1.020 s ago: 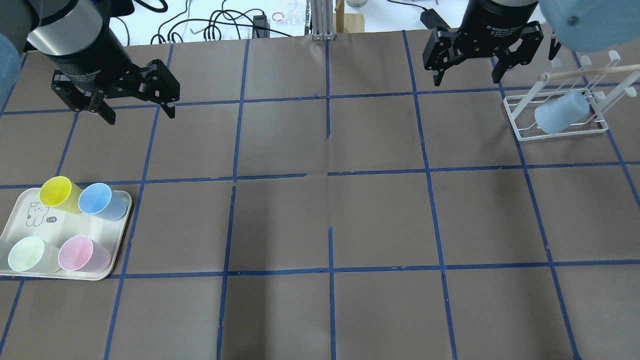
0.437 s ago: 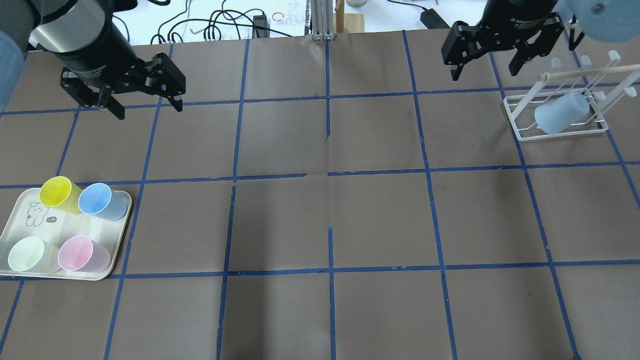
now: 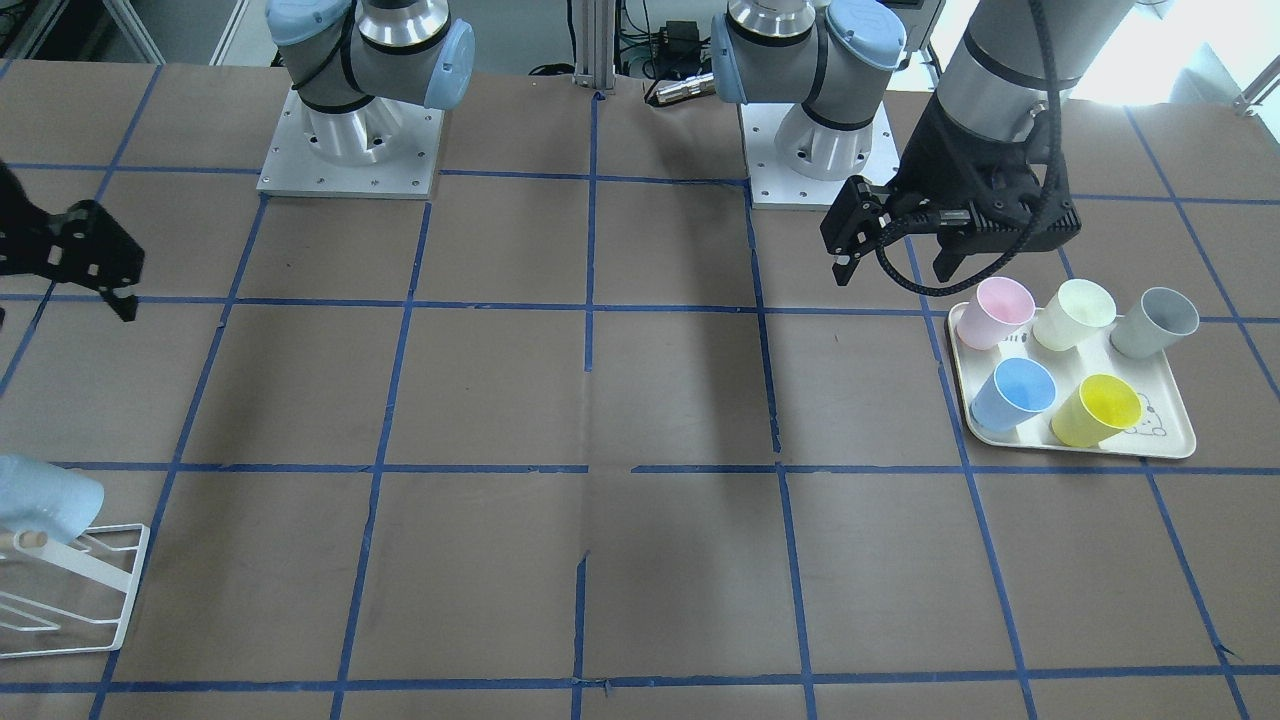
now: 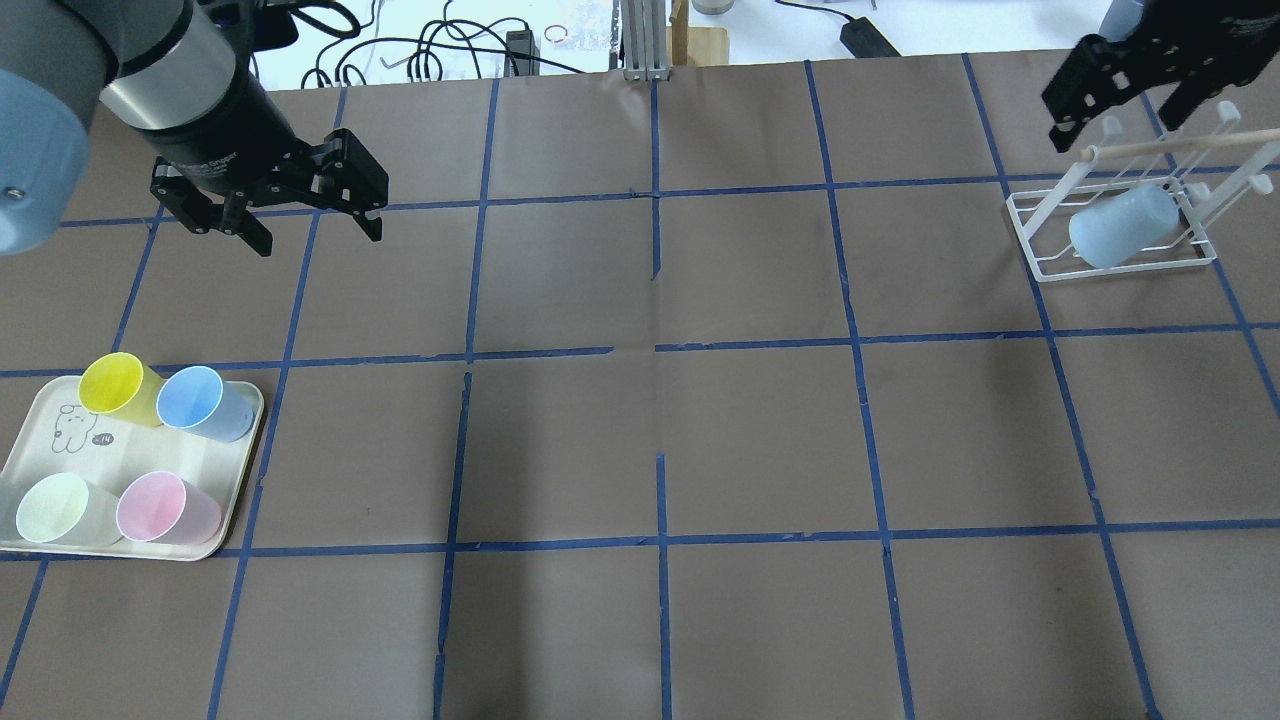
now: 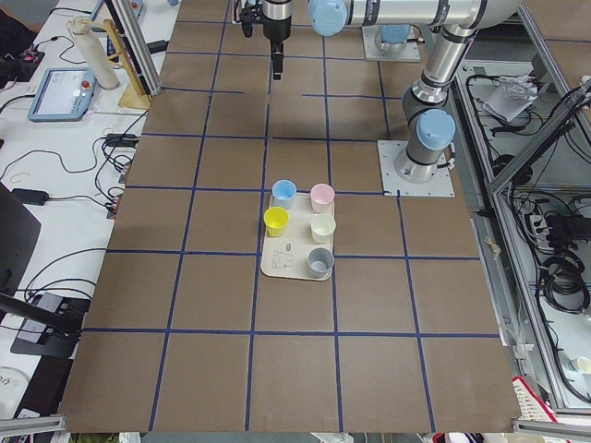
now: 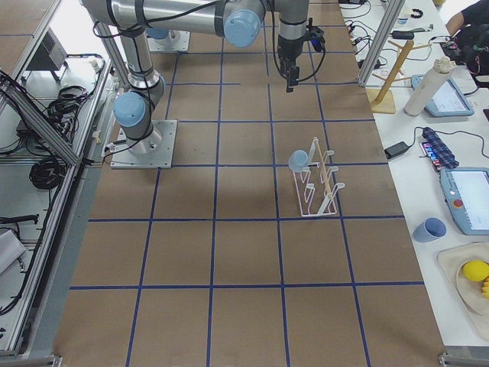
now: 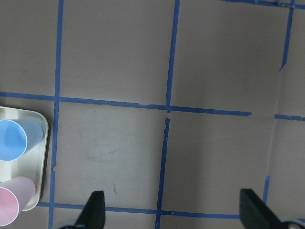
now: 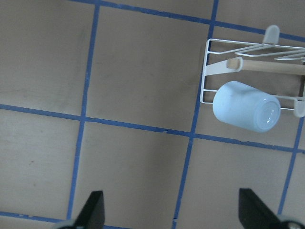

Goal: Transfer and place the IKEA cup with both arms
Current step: 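Move the right gripper over the light blue cup on the white rack, then lower the right gripper around the light blue cup's rim on the rack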

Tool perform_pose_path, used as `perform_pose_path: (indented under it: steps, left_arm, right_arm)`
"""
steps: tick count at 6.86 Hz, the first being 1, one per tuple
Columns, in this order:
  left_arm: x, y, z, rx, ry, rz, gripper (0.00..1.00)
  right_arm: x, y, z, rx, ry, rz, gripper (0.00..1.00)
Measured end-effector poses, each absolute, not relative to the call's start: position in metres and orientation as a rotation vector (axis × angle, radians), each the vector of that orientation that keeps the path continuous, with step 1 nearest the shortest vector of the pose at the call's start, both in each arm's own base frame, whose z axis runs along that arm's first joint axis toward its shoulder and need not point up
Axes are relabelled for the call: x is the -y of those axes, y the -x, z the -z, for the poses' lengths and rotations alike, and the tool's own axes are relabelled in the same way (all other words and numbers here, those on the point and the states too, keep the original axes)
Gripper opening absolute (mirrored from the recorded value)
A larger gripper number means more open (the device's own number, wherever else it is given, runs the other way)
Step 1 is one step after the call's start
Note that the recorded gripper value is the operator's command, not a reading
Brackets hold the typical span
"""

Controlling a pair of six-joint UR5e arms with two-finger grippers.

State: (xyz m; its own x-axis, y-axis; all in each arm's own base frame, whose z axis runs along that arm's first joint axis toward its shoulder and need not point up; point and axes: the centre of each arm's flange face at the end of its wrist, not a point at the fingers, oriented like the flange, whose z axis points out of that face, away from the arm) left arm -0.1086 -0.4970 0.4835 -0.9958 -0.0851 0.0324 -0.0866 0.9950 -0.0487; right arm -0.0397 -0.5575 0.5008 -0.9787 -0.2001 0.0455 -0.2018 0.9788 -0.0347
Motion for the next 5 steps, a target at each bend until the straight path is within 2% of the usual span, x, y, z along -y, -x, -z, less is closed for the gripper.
perform_pose_path:
  steps: [2, 5]
  left_arm:
    - [0.498, 0.109, -0.479, 3.102, -0.148, -0.140, 1.00]
    - [0.503, 0.109, -0.474, 3.098, -0.193, -0.143, 1.00]
  right_arm:
    - [0.549, 0.105, -0.485, 3.045, -0.621, -0.017, 0.99]
    - [0.549, 0.140, -0.445, 2.866, -1.160, -0.026, 1.00]
